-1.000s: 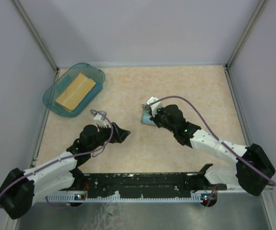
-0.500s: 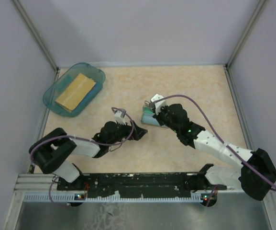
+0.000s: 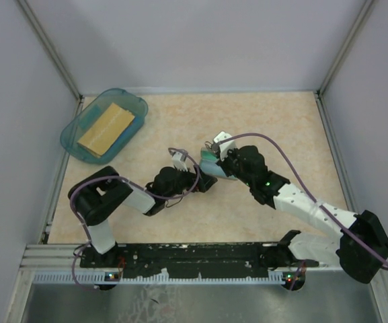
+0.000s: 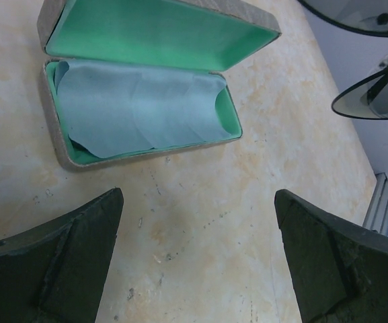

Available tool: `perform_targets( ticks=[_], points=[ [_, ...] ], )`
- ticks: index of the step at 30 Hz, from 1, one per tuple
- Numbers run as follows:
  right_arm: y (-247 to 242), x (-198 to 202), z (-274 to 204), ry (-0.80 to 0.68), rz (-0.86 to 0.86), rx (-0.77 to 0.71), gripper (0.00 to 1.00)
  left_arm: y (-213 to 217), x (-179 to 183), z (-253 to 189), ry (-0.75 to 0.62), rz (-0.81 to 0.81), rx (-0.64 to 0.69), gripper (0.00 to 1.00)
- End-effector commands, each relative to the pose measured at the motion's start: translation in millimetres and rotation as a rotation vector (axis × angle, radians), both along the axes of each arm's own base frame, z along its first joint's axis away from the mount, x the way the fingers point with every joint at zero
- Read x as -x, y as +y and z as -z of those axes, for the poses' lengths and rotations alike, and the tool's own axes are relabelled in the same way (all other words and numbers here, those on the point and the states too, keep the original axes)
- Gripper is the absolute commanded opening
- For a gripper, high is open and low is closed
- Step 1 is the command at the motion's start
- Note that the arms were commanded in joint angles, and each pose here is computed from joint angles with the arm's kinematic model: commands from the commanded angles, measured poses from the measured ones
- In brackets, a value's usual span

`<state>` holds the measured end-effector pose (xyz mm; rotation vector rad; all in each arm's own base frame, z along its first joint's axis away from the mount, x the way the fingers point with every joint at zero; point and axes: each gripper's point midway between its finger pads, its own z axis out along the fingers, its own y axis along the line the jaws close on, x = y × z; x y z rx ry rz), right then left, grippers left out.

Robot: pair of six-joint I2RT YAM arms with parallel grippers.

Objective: Organize the sunglasses
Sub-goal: Adjust the sunglasses case at the center of the board.

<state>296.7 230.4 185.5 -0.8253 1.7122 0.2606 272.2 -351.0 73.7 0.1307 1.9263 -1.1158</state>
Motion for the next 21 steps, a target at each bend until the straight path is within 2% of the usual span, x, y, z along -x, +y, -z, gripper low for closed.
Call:
perform_targets(
  ticks=[1,21],
  points=[
    [-2.3,-3.7,-23.9,-0.058,0.01,-0.055,0.0,-9.2,-6.1,-7.3,-0.023,-0.003,0.041,1.0],
    [-3.4,-2.7,-22.3,-0.051,0.006,-0.056,0.0,4.3,-43.7,15.4,-0.016,-0.097,-0.013,1.0]
  ],
)
